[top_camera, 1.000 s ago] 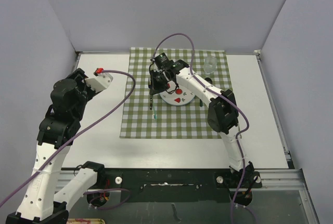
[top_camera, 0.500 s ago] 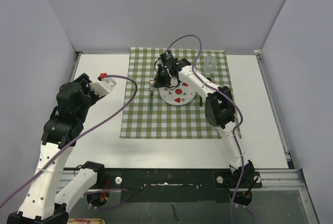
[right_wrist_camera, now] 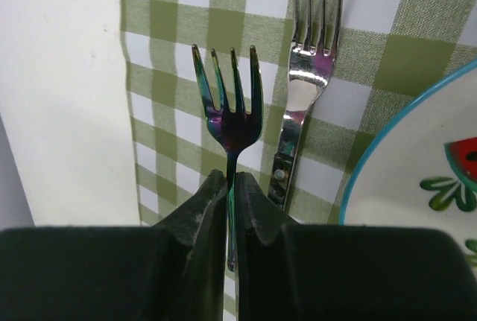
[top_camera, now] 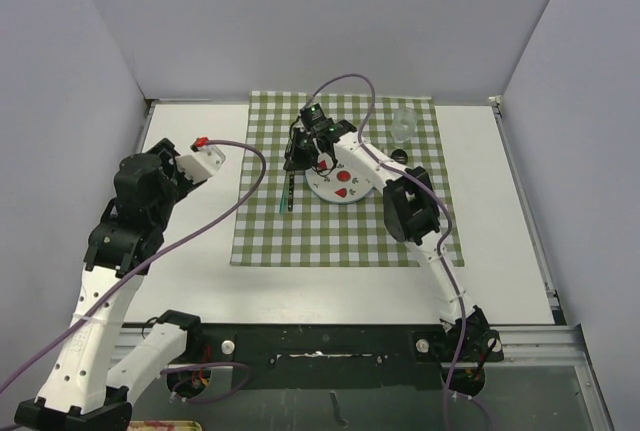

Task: Set the dinner table for one person
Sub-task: Place the fork on the napkin.

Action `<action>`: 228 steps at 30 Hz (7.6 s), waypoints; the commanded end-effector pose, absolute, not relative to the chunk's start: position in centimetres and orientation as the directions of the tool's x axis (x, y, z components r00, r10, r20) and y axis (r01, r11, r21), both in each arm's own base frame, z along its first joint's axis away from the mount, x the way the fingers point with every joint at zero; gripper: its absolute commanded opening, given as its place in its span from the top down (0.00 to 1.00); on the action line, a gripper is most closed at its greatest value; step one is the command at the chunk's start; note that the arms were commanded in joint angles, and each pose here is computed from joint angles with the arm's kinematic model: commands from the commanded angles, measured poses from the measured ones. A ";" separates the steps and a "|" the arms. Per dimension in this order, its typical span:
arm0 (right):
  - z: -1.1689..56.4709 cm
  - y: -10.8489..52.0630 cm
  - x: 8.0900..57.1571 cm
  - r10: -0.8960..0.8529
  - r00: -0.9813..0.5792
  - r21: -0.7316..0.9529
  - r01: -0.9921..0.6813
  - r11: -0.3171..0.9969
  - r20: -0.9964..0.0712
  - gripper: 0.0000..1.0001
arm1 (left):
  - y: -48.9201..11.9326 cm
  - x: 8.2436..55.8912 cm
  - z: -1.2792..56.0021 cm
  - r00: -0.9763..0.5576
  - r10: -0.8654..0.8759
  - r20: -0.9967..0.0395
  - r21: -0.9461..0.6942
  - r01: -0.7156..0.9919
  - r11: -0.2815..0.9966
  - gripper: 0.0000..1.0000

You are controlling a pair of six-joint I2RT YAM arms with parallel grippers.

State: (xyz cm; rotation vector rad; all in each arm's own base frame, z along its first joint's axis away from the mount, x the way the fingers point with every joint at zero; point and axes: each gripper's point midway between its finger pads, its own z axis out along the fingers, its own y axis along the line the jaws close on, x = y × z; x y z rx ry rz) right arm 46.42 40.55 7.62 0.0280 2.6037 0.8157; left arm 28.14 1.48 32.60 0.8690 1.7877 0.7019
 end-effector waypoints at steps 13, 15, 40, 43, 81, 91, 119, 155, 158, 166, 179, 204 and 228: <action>8.9 44.6 45.5 0.025 -0.873 0.547 -0.282 0.788 -0.486 1.00 | 0.8 29.5 32.8 -0.215 0.802 -0.557 0.772 0.222 0.595 0.47; 8.9 44.6 45.7 0.028 -0.871 0.544 -0.281 0.791 -0.491 1.00 | 0.8 29.4 32.4 -0.218 0.805 -0.552 0.773 0.229 0.592 0.47; 7.1 44.5 48.2 0.072 -0.837 0.512 -0.262 0.818 -0.543 1.00 | 0.1 28.7 30.1 -0.230 0.783 -0.579 0.729 0.286 0.623 0.47; 7.4 44.7 48.4 0.073 -0.833 0.516 -0.268 0.814 -0.549 1.00 | 0.0 28.7 29.9 -0.235 0.778 -0.583 0.722 0.289 0.629 0.47; 4.9 43.9 49.4 0.177 -0.883 0.581 -0.125 0.804 -0.435 1.00 | -4.1 28.3 25.7 -0.315 0.647 -0.694 0.478 0.471 0.742 0.46; 5.1 42.8 49.8 0.204 -0.888 0.591 -0.090 0.801 -0.412 1.00 | -4.2 28.3 25.4 -0.318 0.650 -0.690 0.473 0.482 0.737 0.46; 4.8 43.5 47.7 0.230 -0.928 0.640 -0.012 0.769 -0.294 0.97 | -4.5 27.6 24.6 -0.325 0.649 -0.688 0.451 0.509 0.734 0.46; 6.8 42.7 47.2 0.209 -0.926 0.631 -0.039 0.775 -0.314 0.80 | -5.2 27.5 24.8 -0.320 0.654 -0.686 0.432 0.544 0.719 0.46; 7.4 42.8 47.3 0.203 -0.923 0.640 -0.057 0.766 -0.325 0.72 | -5.3 27.5 25.0 -0.318 0.656 -0.685 0.432 0.548 0.717 0.46; 7.9 42.8 47.3 0.199 -0.921 0.644 -0.069 0.762 -0.334 0.71 | -5.3 27.4 25.0 -0.315 0.659 -0.683 0.431 0.554 0.712 0.46; 8.1 42.9 47.1 0.191 -0.925 0.656 -0.078 0.751 -0.328 0.83 | -5.6 27.3 24.7 -0.313 0.663 -0.680 0.425 0.569 0.704 0.46; 7.0 43.9 47.4 0.176 -0.921 0.653 -0.104 0.750 -0.348 1.00 | -6.0 26.4 23.5 -0.310 0.668 -0.676 0.408 0.598 0.690 0.46; 8.0 43.5 48.9 0.192 -0.893 0.628 -0.121 0.768 -0.407 1.00 | -6.4 26.1 23.3 -0.316 0.665 -0.676 0.390 0.613 0.687 0.46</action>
